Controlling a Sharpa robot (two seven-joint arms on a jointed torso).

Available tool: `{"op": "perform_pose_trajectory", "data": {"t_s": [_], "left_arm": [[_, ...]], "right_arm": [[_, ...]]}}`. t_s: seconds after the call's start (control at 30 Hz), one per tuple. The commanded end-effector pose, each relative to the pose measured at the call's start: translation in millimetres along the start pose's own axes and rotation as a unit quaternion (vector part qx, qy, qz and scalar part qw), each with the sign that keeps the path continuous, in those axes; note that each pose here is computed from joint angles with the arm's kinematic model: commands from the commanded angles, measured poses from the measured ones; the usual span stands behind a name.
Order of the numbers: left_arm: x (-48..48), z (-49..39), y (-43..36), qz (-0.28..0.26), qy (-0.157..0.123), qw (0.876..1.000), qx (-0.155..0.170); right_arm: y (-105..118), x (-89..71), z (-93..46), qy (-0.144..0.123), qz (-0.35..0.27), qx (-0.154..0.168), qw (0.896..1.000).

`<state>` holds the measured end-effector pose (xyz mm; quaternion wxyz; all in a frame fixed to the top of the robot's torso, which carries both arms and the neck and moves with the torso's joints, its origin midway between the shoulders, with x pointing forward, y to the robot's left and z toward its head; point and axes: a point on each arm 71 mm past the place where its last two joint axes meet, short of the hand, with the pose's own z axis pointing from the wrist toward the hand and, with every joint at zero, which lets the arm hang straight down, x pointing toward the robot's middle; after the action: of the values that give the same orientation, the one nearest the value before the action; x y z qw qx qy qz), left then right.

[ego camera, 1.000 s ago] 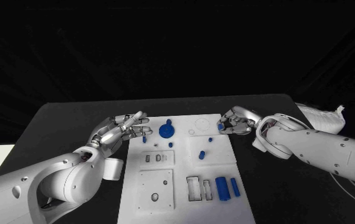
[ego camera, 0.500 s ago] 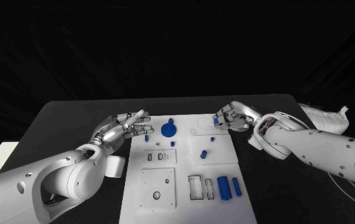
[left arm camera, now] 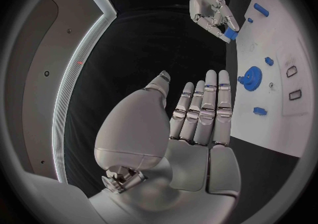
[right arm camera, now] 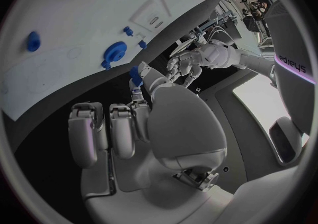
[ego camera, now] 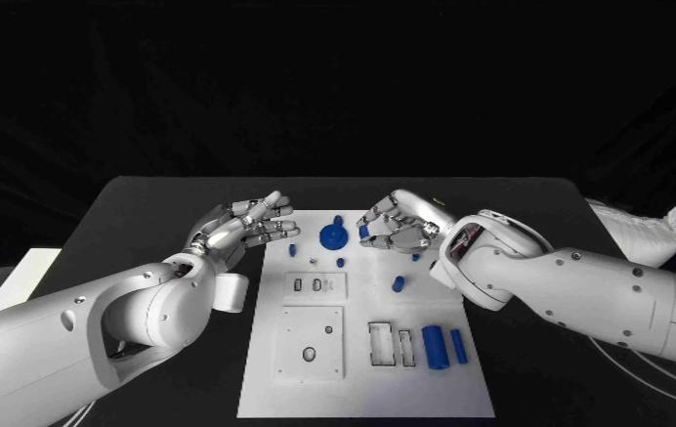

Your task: Assemble the parts on the task board

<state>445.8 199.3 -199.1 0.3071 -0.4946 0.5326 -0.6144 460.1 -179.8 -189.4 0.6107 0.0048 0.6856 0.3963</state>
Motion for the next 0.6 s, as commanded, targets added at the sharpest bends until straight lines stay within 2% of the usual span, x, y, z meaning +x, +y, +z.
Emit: {"op": "perform_pose_trajectory", "data": {"t_s": [0.03,0.2,0.33,0.6], "left_arm": [[0.1,1.8,0.2,-0.023,0.006,1.0,0.001],[-1.6,3.2,0.6,-0.024,0.004,1.0,0.002],[-1.5,3.5,0.8,-0.024,0.005,1.0,0.001],[-0.7,3.5,0.8,-0.025,0.006,1.0,0.001]], "right_arm": [[8,18.9,5.7,0.03,-0.046,0.01,0.998],[19,49.4,11.9,0.062,-0.062,0.005,0.996],[23,66.5,12.4,0.076,-0.073,0.007,0.994],[25,83.4,14.6,0.095,-0.094,0.016,0.991]]}}
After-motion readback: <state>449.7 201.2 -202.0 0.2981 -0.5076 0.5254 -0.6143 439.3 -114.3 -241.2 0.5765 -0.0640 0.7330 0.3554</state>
